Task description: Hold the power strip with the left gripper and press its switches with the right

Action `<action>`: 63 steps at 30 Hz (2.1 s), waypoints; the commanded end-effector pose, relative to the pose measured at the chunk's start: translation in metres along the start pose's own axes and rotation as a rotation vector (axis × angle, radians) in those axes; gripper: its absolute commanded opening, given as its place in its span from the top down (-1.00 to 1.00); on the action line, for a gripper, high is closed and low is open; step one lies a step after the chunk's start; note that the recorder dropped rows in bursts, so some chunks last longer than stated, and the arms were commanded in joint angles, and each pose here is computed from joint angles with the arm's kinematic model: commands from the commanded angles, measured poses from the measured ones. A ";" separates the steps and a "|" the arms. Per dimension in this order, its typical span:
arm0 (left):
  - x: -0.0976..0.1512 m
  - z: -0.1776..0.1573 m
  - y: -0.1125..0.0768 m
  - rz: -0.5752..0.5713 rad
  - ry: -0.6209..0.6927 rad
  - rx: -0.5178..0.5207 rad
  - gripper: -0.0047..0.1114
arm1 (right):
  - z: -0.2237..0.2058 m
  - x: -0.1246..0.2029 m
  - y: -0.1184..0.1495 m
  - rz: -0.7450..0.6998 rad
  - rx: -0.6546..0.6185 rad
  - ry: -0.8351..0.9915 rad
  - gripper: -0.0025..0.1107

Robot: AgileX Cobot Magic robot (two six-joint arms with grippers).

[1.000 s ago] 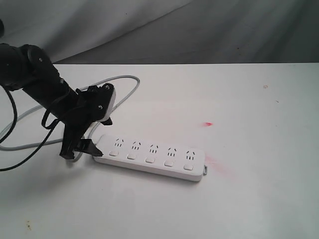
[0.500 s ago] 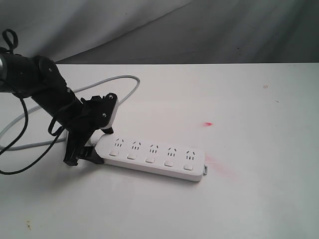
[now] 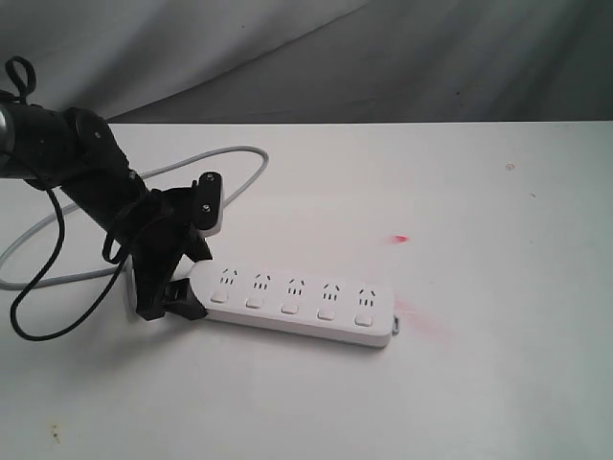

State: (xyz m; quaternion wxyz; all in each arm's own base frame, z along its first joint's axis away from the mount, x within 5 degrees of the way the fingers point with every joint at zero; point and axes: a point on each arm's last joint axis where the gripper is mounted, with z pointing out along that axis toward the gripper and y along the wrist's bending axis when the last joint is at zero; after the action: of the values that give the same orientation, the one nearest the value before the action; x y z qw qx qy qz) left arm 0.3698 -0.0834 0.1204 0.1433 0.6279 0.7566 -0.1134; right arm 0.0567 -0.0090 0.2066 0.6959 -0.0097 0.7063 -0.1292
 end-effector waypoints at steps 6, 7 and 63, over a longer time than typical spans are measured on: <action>0.000 -0.001 -0.002 -0.016 -0.006 0.032 -0.02 | 0.000 0.001 0.000 -0.002 0.008 -0.002 0.96; 0.000 -0.001 -0.001 0.004 -0.006 0.027 0.04 | 0.000 0.001 0.000 -0.002 0.008 -0.002 0.96; 0.000 -0.001 -0.001 0.009 -0.006 0.024 0.06 | 0.000 0.001 0.000 0.037 0.005 -0.003 0.96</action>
State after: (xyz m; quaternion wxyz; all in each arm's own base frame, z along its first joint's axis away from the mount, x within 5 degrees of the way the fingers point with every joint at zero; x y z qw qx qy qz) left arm 0.3687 -0.0836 0.1207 0.1390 0.6315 0.7535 -0.1183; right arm 0.0567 -0.0089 0.2067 0.6964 -0.0076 0.7063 -0.1269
